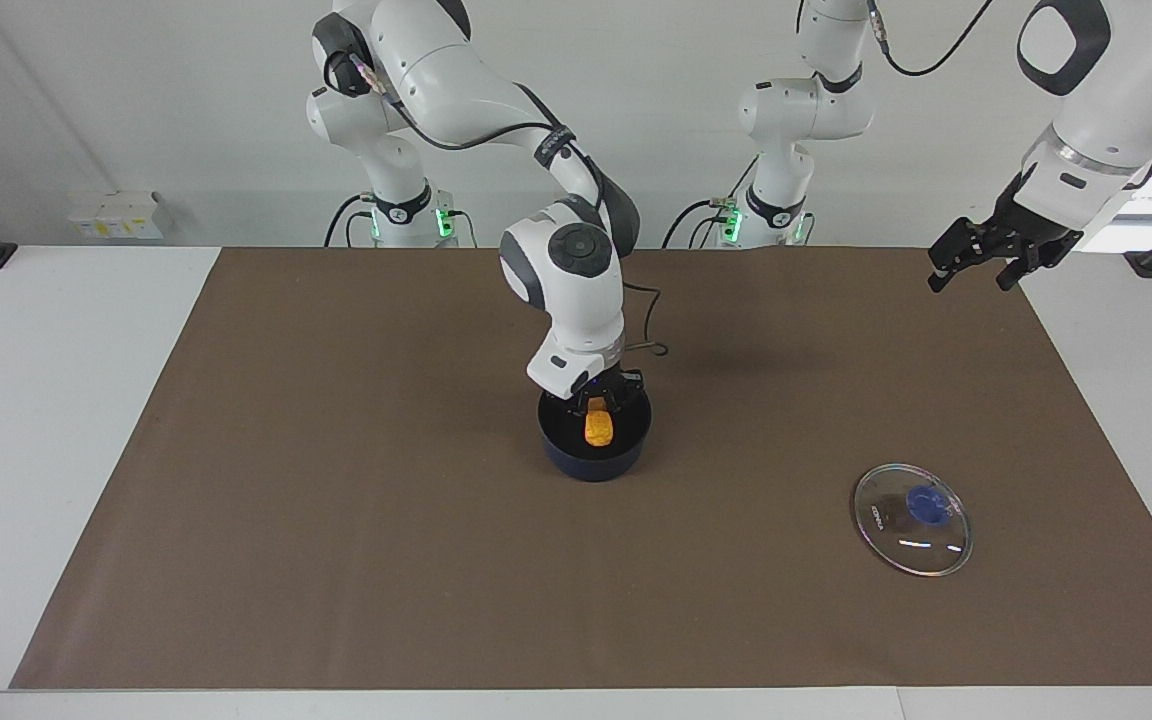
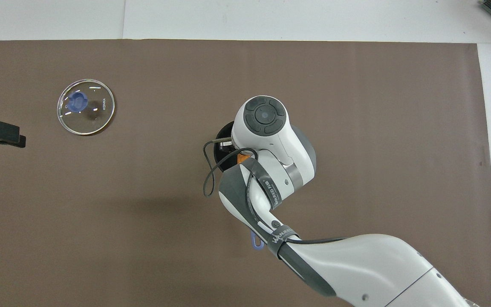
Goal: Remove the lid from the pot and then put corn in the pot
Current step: 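Lower the corn into the pot and open the right gripper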
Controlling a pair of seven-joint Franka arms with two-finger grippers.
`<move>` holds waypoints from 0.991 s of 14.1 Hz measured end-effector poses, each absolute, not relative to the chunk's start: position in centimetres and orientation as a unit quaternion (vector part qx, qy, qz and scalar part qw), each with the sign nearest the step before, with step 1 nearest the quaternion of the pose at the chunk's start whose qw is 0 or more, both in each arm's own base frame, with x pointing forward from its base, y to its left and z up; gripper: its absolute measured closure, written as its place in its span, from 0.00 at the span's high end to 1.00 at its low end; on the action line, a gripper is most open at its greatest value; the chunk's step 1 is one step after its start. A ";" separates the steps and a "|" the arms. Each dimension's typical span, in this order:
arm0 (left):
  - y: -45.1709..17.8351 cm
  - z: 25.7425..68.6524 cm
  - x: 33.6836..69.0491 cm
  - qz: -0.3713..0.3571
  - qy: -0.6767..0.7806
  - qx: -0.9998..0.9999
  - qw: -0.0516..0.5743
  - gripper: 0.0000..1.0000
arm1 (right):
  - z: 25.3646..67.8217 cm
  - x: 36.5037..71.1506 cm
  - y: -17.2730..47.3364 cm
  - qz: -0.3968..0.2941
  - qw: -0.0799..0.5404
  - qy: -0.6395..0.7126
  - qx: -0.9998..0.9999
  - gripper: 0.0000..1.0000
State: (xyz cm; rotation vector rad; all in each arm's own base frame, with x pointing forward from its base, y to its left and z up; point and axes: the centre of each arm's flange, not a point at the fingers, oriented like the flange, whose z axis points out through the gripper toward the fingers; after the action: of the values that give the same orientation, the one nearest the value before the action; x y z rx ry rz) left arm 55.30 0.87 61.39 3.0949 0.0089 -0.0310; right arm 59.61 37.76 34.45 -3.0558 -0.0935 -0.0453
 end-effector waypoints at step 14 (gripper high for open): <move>-0.3 62.3 56.2 -0.008 -0.014 1.000 0.015 1.00 | 37.0 61.2 35.1 -0.040 0.047 -0.010 -0.998 1.00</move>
State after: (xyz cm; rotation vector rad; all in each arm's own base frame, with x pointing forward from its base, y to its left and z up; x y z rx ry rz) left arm 56.24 -0.29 62.31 3.1121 -0.0446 -0.0260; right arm 61.16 35.05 36.97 -3.0455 -0.0310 -0.1235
